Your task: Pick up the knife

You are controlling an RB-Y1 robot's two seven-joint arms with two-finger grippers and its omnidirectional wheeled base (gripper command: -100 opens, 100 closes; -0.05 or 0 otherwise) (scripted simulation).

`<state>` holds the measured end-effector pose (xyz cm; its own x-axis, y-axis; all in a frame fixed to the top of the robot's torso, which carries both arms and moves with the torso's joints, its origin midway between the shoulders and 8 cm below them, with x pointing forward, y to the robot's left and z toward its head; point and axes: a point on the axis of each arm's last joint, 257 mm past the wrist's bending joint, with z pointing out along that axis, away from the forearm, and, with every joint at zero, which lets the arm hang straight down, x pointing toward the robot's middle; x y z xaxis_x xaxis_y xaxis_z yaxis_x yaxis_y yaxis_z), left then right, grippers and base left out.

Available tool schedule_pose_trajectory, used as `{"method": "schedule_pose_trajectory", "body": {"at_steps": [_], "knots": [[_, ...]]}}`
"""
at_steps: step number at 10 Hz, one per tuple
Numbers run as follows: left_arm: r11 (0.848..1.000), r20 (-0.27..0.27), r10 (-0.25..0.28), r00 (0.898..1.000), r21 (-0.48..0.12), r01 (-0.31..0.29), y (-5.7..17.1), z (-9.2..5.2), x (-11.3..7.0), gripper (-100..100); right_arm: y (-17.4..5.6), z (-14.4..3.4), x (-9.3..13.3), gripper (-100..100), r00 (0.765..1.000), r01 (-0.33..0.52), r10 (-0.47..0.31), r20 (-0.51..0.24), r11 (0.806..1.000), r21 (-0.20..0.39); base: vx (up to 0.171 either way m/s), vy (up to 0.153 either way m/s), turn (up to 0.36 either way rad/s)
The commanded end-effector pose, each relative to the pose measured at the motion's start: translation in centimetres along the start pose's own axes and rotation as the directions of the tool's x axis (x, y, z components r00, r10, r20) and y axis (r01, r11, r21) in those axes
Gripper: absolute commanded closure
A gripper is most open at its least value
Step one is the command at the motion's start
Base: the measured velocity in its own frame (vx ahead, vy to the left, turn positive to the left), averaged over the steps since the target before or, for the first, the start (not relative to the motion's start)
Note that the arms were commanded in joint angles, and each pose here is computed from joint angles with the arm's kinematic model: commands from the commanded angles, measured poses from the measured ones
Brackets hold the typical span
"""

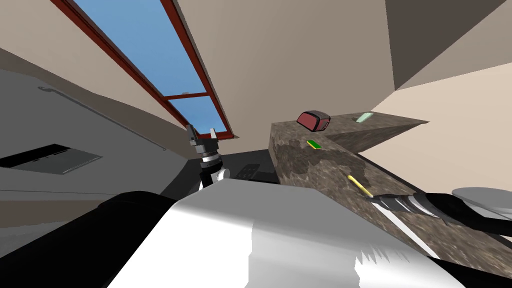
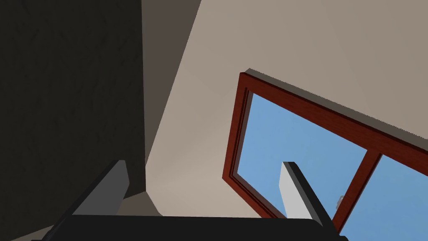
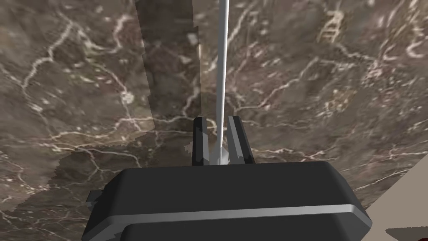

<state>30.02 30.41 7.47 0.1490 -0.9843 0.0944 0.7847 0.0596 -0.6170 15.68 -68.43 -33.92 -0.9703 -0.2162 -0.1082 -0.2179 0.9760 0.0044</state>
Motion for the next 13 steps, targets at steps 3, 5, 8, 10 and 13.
{"method": "schedule_pose_trajectory", "body": {"at_steps": [3,5,8,10,13], "knots": [[1.0,0.0,0.0,1.0,0.0,0.0,0.0,0.0,0.0,0,0.4,-0.7,0.8,100,0.998,0.07,-0.07,0.007,0.998,-0.007,0.155,0.012,-0.147],[1.0,0.0,0.0,1.0,0.0,0.0,0.0,0.0,0.0,0,0.6,-1.0,1.3,100,0.995,0.1,-0.1,0.008,0.995,-0.01,0.127,0.018,-0.157],[1.0,0.0,0.0,1.0,0.0,0.0,0.0,0.0,0.0,0,0.8,-1.3,1.8,100,0.991,0.137,-0.137,0.012,0.991,-0.013,0.125,0.016,-0.139],[1.0,0.0,0.0,1.0,0.0,0.0,0.0,0.0,0.0,0,1.0,-1.6,2.3,100,0.986,0.165,-0.164,0.012,0.986,-0.016,0.116,0.018,-0.153],[1.0,0.0,0.0,1.0,0.0,0.0,0.0,0.0,0.0,0,1.4,-2.3,3.5,100,0.978,0.207,-0.207,0.009,0.978,-0.022,0.129,0.033,-0.154]]}}
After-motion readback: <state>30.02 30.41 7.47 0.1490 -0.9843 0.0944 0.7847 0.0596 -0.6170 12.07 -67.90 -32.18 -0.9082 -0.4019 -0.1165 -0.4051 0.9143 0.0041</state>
